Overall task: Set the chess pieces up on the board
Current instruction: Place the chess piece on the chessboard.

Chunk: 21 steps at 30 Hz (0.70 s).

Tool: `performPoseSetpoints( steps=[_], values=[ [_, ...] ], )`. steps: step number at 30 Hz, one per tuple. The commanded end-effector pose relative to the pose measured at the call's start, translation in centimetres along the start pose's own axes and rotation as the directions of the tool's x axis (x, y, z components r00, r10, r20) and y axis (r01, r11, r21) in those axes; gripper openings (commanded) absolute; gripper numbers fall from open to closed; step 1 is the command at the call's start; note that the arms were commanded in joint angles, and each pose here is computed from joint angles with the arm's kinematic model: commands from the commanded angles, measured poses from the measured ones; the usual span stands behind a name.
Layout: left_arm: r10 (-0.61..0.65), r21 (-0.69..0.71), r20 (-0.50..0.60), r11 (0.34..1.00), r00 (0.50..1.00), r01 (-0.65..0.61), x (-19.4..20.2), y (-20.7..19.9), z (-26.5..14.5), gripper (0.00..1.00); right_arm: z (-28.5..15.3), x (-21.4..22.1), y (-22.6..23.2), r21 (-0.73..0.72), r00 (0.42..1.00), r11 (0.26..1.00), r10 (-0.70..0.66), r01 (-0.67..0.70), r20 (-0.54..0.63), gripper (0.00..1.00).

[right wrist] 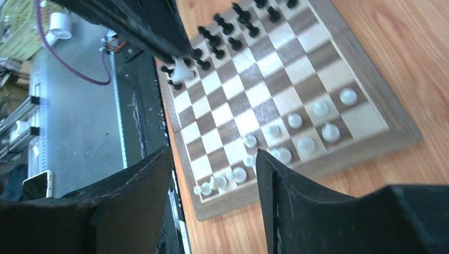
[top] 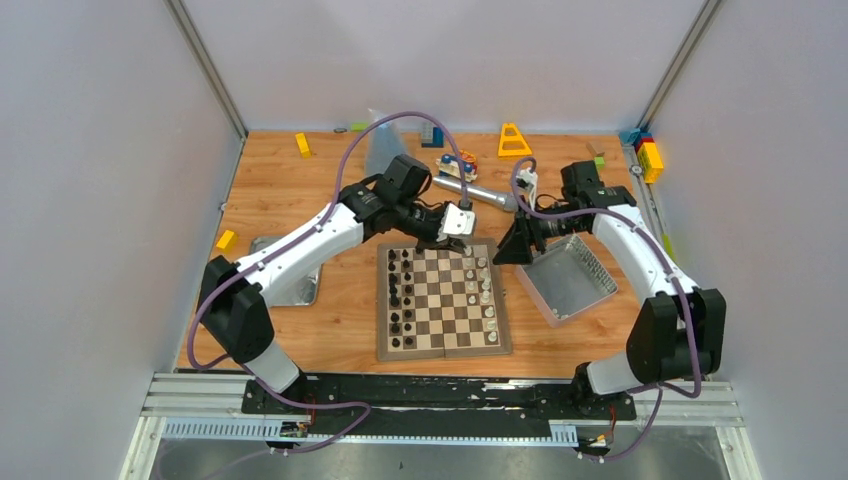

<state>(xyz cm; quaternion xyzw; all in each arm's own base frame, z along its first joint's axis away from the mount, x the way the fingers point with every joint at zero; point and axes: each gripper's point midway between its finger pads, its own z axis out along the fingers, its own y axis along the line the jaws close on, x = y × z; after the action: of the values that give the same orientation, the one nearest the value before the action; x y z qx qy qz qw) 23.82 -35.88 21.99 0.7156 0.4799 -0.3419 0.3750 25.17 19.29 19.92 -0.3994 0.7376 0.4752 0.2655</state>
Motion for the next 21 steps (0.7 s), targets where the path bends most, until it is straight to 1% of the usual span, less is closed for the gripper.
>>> performPoseSetpoints(
  steps=[1,2,4,5,6,7,8,9,10,13,17,21],
  values=[
    [-0.009,-0.041,-0.161,0.999,0.987,0.002,1.7,-0.9,-0.7,0.00,-3.4,0.7,-0.9,0.146,0.998,0.989,-0.042,0.035,0.042,0.61],
    [-0.017,-0.023,-0.194,1.000,0.981,0.013,2.1,-1.6,0.0,0.00,-4.3,0.9,-1.3,0.176,0.998,0.984,-0.031,0.021,0.059,0.61],
    [-0.032,-0.034,-0.308,0.999,0.951,0.022,3.8,-2.0,0.6,0.00,-6.4,1.1,-2.2,0.245,0.994,0.969,-0.005,-0.021,0.106,0.61],
    [-0.026,-0.016,-0.335,1.000,0.942,0.022,3.9,-2.7,1.2,0.00,-7.3,1.2,-2.4,0.272,0.992,0.962,-0.001,-0.034,0.125,0.61],
    [-0.036,-0.017,-0.394,0.999,0.919,0.032,4.8,-2.9,1.5,0.00,-8.1,1.3,-2.6,0.296,0.990,0.954,0.007,-0.049,0.143,0.61],
    [-0.028,0.002,-0.417,0.999,0.909,0.032,4.8,-3.6,2.2,0.00,-8.8,1.4,-2.8,0.318,0.987,0.946,0.010,-0.061,0.158,0.61],
    [-0.030,0.002,-0.464,0.999,0.885,0.035,5.5,-3.7,2.4,0.00,-9.3,1.6,-2.9,0.336,0.986,0.939,0.016,-0.072,0.168,0.61],
    [-0.023,0.029,-0.488,0.999,0.873,0.042,5.7,-4.6,3.5,0.00,-9.7,1.8,-3.0,0.354,0.984,0.932,0.019,-0.081,0.176,0.60],
    [-0.020,0.023,-0.519,0.999,0.854,0.037,5.8,-4.5,3.5,0.00,-10.1,2.0,-3.1,0.367,0.983,0.926,0.024,-0.091,0.183,0.60],
    [-0.003,0.068,-0.583,0.996,0.813,0.053,6.5,-6.2,5.6,0.00,-10.7,2.9,-3.5,0.393,0.979,0.912,0.042,-0.120,0.202,0.60],
    [0.015,0.082,-0.655,0.995,0.755,0.051,7.4,-7.1,7.3,0.00,-11.1,3.7,-3.9,0.413,0.976,0.900,0.052,-0.138,0.213,0.59],
    [0.010,0.077,-0.675,0.995,0.737,0.058,7.4,-7.3,8.7,0.00,-11.2,4.1,-4.0,0.413,0.975,0.899,0.057,-0.144,0.216,0.59]
  ],
)
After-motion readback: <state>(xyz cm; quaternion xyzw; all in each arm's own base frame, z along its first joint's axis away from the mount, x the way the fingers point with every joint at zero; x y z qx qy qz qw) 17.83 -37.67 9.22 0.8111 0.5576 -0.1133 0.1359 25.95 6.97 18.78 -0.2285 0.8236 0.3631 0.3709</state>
